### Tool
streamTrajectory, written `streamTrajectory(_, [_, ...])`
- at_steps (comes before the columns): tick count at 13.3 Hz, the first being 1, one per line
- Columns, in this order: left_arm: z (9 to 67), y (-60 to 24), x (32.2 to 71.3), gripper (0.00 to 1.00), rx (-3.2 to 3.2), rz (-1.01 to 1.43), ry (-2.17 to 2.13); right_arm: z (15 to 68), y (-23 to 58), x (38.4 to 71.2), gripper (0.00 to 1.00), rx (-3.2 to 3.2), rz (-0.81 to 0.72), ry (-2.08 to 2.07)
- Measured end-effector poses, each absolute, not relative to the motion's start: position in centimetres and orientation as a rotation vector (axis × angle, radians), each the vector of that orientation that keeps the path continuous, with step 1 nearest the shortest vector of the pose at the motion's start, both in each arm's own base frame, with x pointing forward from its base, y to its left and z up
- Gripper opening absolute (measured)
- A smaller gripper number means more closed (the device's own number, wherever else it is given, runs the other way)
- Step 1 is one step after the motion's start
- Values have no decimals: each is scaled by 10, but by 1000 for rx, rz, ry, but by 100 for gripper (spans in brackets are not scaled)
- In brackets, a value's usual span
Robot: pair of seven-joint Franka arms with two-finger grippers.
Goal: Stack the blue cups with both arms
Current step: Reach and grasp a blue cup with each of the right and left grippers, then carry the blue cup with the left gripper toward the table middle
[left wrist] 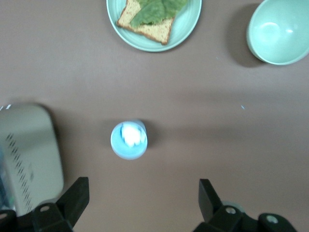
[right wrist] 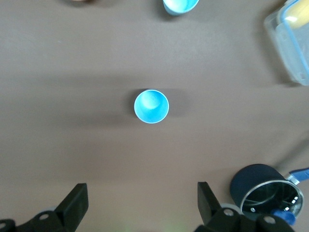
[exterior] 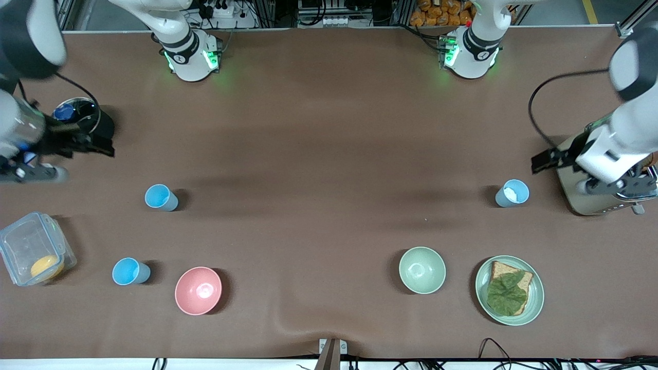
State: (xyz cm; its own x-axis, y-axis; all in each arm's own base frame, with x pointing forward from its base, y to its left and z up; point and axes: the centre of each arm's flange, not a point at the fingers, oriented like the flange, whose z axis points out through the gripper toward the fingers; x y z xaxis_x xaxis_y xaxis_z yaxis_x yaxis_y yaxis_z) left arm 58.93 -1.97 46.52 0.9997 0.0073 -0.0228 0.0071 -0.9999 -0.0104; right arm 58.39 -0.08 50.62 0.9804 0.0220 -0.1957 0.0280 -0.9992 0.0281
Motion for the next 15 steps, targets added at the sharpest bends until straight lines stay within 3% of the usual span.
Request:
streamTrajectory(6, [335,35,582,100,-3141,167,-60,392,-42,583,100,3008,-312,27])
streamTrajectory(11, [265,47,573,96,-3151,90,-78,313,-56,578,100,3026,-363,15])
streamTrajectory(13, [250,49,568,83,-3152,91,-85,296,-56,579,100,3031,-369,21])
streamTrajectory(15, [240,57,565,79,-3155,101,-72,284,-54,576,100,3038,-343,28])
